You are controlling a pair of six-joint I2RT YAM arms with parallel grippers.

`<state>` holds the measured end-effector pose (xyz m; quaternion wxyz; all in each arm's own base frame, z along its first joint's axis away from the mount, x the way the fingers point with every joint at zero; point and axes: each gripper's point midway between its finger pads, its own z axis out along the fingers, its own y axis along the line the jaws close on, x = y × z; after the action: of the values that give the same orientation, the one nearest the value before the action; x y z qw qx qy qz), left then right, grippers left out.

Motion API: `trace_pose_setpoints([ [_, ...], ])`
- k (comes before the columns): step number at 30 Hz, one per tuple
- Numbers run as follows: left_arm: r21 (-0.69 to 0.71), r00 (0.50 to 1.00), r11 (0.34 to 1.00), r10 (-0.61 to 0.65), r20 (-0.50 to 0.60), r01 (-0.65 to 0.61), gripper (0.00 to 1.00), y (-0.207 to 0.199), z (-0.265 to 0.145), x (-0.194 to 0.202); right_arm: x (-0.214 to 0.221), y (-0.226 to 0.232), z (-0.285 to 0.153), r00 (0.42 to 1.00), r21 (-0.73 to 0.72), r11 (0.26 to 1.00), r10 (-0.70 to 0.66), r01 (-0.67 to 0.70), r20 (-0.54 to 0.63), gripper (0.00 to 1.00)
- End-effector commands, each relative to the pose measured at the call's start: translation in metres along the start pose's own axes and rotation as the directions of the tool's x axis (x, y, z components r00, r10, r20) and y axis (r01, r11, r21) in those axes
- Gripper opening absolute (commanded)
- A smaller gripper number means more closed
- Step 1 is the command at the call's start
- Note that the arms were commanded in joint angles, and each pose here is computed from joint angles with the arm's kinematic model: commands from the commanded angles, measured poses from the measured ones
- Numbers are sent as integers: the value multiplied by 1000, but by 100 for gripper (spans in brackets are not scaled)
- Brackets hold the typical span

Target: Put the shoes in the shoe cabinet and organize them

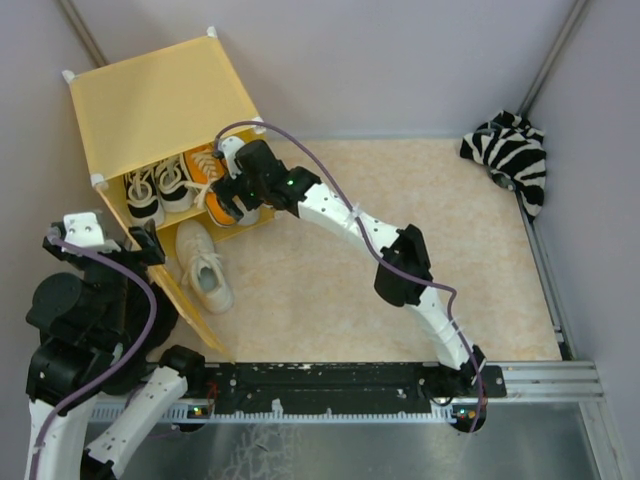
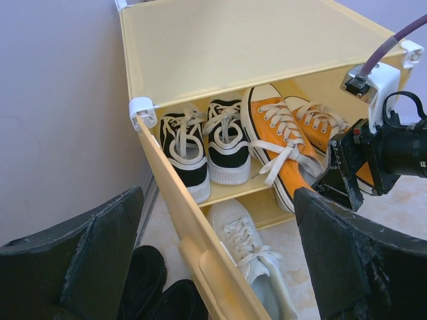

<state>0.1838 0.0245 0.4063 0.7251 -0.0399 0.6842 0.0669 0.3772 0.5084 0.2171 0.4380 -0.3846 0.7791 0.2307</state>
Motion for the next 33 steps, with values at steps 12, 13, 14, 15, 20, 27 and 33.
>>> trace_pose_setpoints([
  [12,-15,1000,1000,-1,28,1,99,8,-7,-8,-81,8,-21,939,52,973,-229,223,256,87],
  [13,-14,1000,1000,-2,28,2,99,8,-7,-8,-86,7,-27,932,63,969,-246,238,267,88],
  [14,-14,1000,1000,-2,28,3,99,8,-7,-8,-89,7,-30,926,70,965,-262,253,270,88],
  [15,-16,1000,1000,-2,27,2,99,8,-7,-7,-89,5,-32,923,77,960,-281,270,265,90],
  [20,-15,1000,1000,4,24,-4,99,7,-6,-5,-60,6,-20,923,41,937,-348,346,164,91],
  [27,-8,1000,1000,6,22,-5,99,5,-4,-5,-34,-8,-7,885,114,885,-460,451,67,91],
  [33,-15,1000,1000,8,22,-8,99,5,-3,-5,-68,-22,-21,856,263,848,-502,460,123,92],
])
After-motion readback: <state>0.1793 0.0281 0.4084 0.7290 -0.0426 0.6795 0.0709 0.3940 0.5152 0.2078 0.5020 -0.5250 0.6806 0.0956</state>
